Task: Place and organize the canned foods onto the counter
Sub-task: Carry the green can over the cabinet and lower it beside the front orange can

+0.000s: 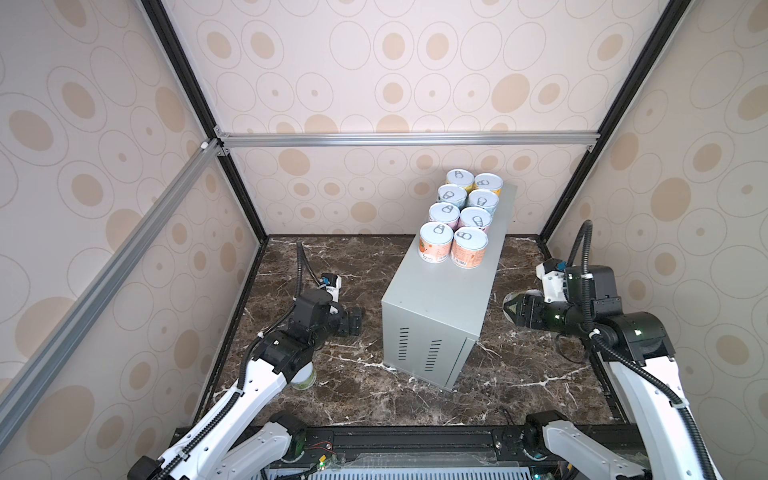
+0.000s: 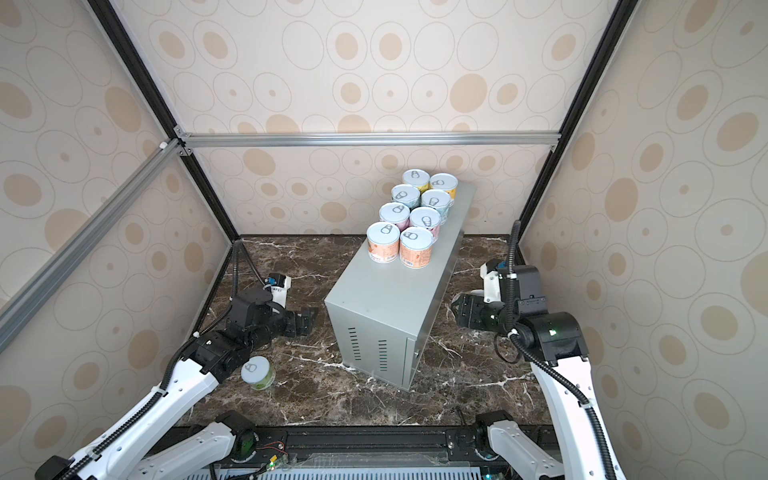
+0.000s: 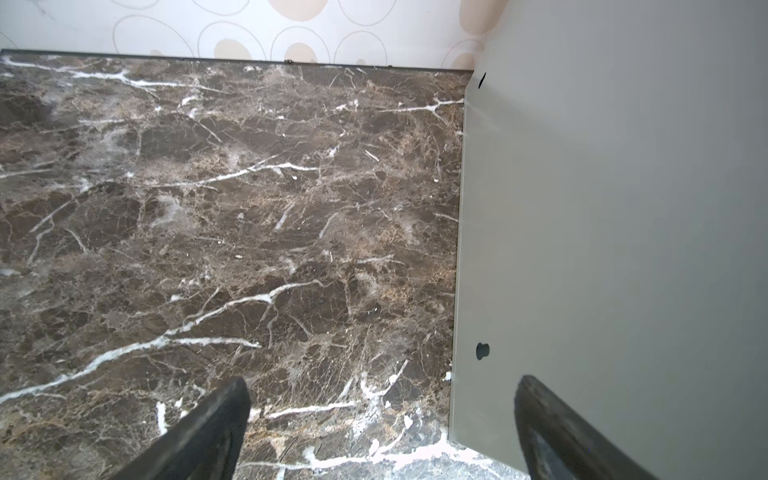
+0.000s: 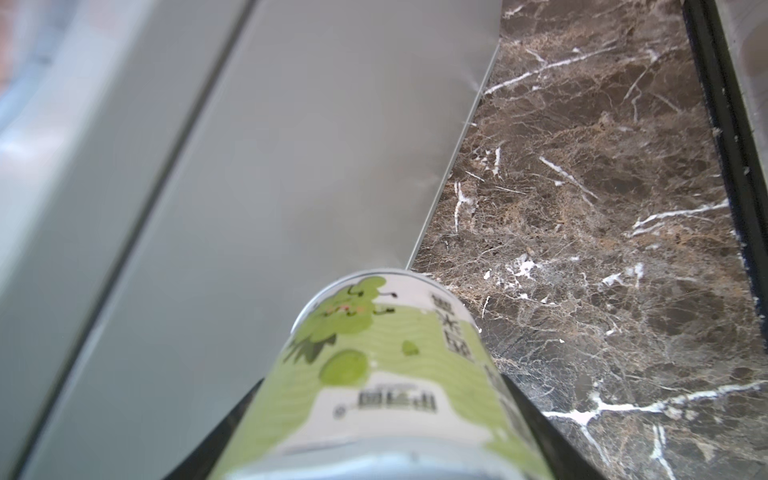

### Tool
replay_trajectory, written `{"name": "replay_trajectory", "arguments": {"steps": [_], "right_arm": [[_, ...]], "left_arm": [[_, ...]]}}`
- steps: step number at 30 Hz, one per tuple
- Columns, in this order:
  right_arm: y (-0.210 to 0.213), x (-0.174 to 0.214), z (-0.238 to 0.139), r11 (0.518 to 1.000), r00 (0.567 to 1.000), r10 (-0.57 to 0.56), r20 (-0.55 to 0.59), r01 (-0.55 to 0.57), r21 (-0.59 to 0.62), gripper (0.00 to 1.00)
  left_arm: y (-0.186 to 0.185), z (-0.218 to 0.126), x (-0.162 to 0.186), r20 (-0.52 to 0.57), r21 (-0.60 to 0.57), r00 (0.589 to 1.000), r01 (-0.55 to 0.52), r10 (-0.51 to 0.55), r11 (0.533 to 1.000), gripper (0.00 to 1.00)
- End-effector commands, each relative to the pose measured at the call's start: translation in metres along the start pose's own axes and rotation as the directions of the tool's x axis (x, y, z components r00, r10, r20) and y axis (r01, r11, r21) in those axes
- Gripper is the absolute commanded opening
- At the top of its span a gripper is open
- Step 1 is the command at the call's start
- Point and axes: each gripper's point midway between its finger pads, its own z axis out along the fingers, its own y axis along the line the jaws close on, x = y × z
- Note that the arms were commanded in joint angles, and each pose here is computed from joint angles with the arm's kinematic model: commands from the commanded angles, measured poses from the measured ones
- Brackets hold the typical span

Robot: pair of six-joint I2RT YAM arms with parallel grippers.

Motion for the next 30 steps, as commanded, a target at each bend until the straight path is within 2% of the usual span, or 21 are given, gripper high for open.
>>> {"name": "replay_trajectory", "arguments": {"steps": [1,7,17,23,30], "right_arm": [[0.014,-0.007,-0.029,0.997,0.997,-0.063,0.034,0.064,-0.036,0.55],[0.03,-0.013,-0.055,0.992,0.993,-0.114,0.019,0.115,-0.056,0.54],[0.07,-0.035,-0.076,0.969,0.973,-0.227,-0.029,0.223,-0.107,0.52],[0.105,-0.036,-0.072,0.93,0.929,-0.358,-0.094,0.346,-0.121,0.51],[0.153,-0.036,-0.063,0.872,0.873,-0.481,-0.086,0.466,-0.149,0.51]], "left_arm": [[-0.003,-0.008,-0.018,0.038,-0.021,0.999,-0.024,0.025,0.999,0.99],[0.002,-0.003,-0.015,0.019,-0.055,0.996,-0.081,0.082,0.995,0.99],[0.006,-0.002,-0.011,0.066,-0.058,0.995,-0.077,0.08,0.995,0.99],[0.015,-0.003,-0.001,0.068,-0.087,0.993,-0.086,0.092,0.992,0.99],[0.017,-0.005,-0.001,0.076,-0.097,0.992,-0.094,0.102,0.991,0.99]]}}
